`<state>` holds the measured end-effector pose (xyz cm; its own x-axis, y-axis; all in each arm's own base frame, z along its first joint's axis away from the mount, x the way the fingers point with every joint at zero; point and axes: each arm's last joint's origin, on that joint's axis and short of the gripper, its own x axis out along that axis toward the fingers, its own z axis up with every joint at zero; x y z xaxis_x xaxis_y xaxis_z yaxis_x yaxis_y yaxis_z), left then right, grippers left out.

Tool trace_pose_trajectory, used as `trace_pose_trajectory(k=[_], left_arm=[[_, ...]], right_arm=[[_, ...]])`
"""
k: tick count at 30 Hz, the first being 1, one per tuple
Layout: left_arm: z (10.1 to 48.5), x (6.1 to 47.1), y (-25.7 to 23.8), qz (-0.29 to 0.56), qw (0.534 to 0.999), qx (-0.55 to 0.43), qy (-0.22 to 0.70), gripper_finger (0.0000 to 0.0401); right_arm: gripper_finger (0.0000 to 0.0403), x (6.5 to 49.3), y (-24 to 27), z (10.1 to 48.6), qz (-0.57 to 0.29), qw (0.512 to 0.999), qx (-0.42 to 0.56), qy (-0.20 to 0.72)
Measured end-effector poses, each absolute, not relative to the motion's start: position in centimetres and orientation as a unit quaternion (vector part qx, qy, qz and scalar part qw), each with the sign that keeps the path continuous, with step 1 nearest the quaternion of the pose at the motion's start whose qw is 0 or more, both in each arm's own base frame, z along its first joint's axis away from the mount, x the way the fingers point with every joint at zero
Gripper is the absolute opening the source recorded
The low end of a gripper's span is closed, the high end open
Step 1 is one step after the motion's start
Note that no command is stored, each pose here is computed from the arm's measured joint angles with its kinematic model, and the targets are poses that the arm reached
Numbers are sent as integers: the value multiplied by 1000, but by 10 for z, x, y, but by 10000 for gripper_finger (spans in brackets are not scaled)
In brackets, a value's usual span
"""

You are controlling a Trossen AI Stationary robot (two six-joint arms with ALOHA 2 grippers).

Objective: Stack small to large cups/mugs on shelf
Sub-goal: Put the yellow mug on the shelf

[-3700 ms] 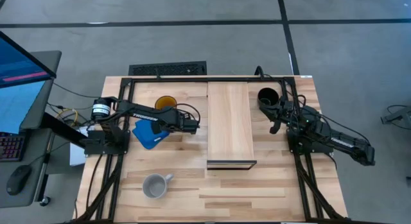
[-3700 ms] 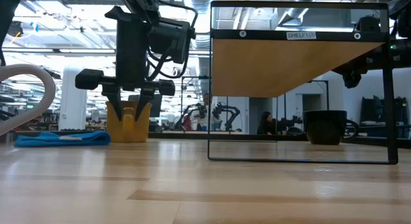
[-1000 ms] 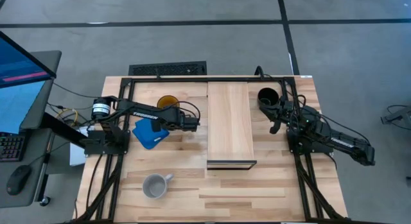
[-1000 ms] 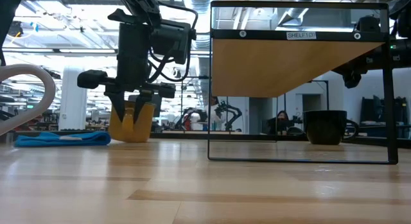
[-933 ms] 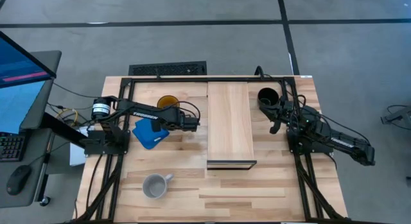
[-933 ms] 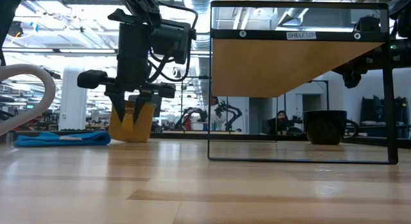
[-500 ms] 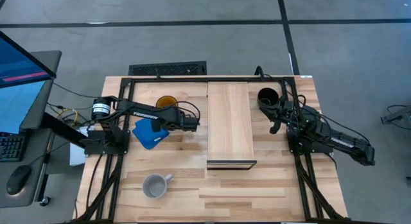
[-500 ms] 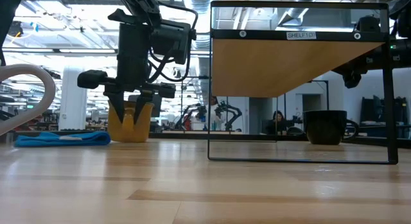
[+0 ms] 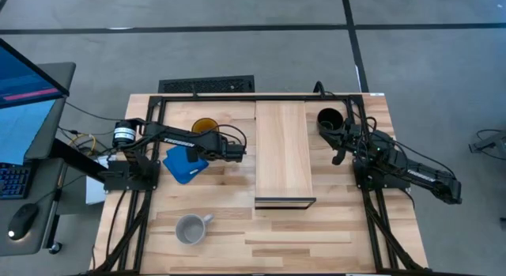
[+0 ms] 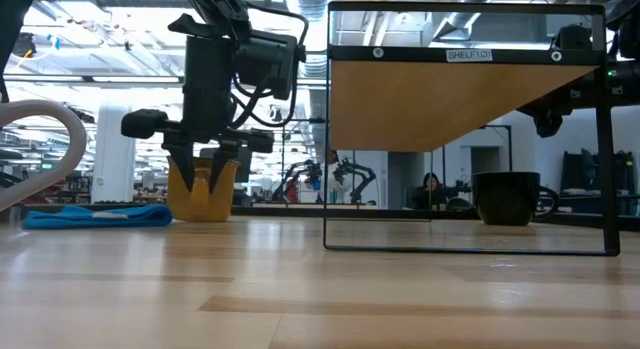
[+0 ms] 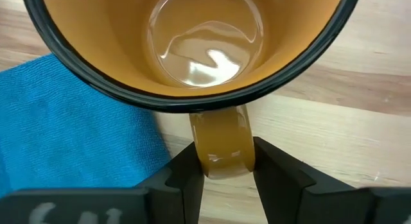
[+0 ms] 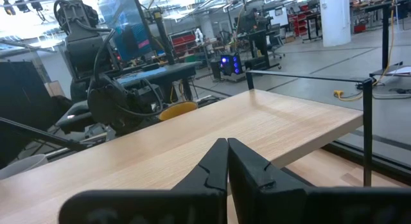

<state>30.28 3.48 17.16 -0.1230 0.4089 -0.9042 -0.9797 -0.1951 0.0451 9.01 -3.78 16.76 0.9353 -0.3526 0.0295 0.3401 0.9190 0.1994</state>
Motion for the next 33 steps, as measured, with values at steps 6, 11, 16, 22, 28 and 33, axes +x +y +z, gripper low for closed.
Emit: trace_pose_trajectory(k=[6,11,16,22,28,33], left_arm=[[172,304,35,652,535,-395,365,114],[171,304,34,645,535,-398,374,105],[171,304,34,643,536,-398,376,81],[171,304,34,641,536,-397,379,88],[171,304,34,636,541,-388,389,81],[171,304,34,632,544,-384,396,81]], right_arm=[[33,90,-38,168,-177,979,96,-32],[33,90,-38,168,-177,979,96,-32],[33,90,-38,168,-177,979,96,-32],[33,90,-38,168,-177,979,96,-32],[33,90,-38,168,-177,979,96,-32],[33,90,-38,168,-177,979,96,-32]])
